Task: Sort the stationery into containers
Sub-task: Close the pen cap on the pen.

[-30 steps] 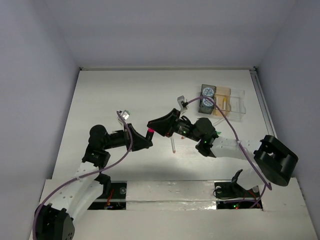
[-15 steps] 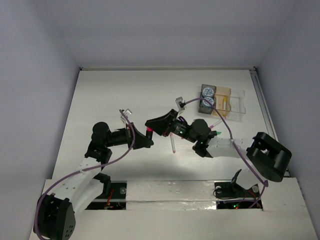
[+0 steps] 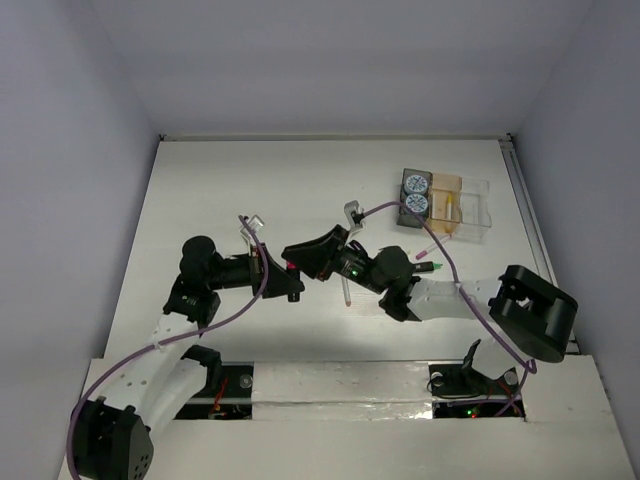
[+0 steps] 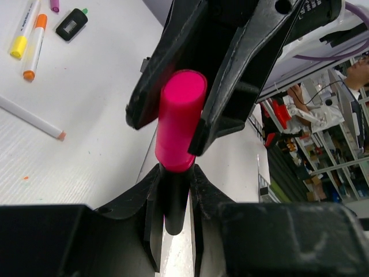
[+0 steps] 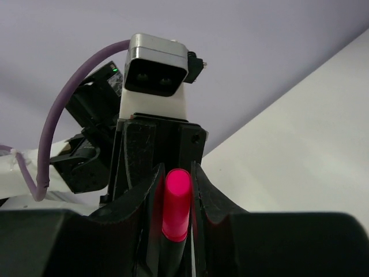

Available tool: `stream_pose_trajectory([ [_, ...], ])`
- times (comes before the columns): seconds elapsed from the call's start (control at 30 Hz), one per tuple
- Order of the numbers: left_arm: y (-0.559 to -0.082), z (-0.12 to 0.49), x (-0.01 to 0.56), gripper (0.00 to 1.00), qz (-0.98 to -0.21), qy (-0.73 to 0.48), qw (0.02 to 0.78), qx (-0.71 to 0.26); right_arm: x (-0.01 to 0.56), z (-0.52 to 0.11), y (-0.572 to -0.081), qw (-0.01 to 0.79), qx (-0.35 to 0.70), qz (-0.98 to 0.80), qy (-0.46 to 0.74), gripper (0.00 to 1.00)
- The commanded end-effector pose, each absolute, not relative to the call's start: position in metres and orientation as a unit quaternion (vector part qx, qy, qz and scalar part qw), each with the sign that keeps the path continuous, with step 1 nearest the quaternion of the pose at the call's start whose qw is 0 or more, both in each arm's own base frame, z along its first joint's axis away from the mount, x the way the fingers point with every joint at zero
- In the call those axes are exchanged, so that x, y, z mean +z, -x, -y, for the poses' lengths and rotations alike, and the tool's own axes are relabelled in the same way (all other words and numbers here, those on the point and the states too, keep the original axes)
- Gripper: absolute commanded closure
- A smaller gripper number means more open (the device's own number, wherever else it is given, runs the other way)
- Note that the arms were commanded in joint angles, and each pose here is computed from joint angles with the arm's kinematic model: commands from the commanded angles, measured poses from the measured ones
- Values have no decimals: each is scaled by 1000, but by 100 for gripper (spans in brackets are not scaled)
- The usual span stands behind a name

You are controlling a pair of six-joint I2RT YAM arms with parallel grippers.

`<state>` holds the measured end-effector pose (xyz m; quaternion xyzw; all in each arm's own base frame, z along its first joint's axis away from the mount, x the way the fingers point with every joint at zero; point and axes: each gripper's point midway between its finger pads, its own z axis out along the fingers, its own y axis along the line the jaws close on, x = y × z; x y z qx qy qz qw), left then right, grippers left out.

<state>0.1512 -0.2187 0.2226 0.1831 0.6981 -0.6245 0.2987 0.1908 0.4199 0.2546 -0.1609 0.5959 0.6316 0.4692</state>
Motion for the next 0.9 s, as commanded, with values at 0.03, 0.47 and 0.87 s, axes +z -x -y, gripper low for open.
stream_pose_trajectory([
  [0.03,-230,175,420,100,-503,-141,677,-518,66,-363,55,-49,582,-703,406,100],
  [0.47,-199,177,388,100,-510,-144,649,-545,125,-402,-22,155,574,-739,316,100],
  [0.87,-196,200,355,100,-533,-163,601,-572,170,-407,-83,233,600,-727,239,100],
])
